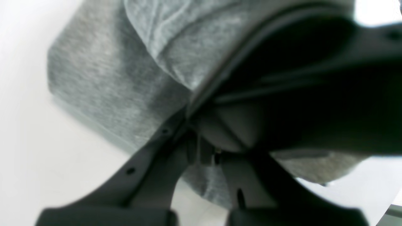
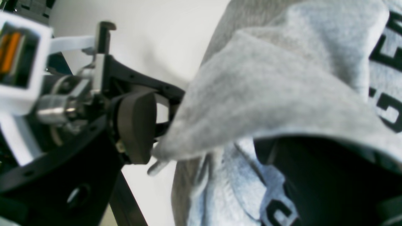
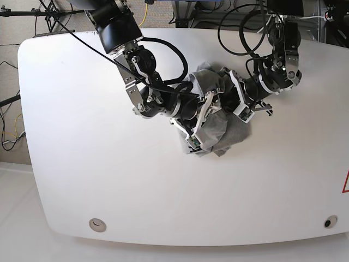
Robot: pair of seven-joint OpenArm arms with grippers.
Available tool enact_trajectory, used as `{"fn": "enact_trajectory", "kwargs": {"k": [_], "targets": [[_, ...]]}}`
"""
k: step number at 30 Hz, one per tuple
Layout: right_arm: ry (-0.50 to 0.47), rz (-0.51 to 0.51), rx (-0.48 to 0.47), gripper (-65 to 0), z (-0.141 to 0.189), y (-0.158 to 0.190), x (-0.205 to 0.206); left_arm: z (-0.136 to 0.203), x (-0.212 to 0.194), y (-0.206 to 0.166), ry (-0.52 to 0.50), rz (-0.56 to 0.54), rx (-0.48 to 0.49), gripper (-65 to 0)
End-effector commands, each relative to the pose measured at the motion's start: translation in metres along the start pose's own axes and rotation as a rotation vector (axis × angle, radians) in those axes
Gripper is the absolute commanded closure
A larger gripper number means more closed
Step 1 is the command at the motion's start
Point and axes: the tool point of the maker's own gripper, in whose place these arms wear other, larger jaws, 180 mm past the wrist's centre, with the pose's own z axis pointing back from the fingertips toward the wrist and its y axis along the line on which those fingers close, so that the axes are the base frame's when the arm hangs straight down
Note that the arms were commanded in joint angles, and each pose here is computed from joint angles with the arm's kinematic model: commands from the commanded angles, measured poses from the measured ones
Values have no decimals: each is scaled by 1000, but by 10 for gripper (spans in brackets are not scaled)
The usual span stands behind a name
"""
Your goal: Fold the T-shirt properly
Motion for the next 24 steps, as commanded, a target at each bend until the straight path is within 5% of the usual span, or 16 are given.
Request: {"fn": "enact_trajectory", "kwargs": {"k": [1,12,24], "targets": [[-46,24,19,-447,3,7,18,12,20,17,-72,-6,49,-1],[-14,46,34,-447,0,13,12,75,-12,108,-14,90,344,-3],[30,139,112,-447,-14,51,9,90,-19,123,1,93,392,-3]]}}
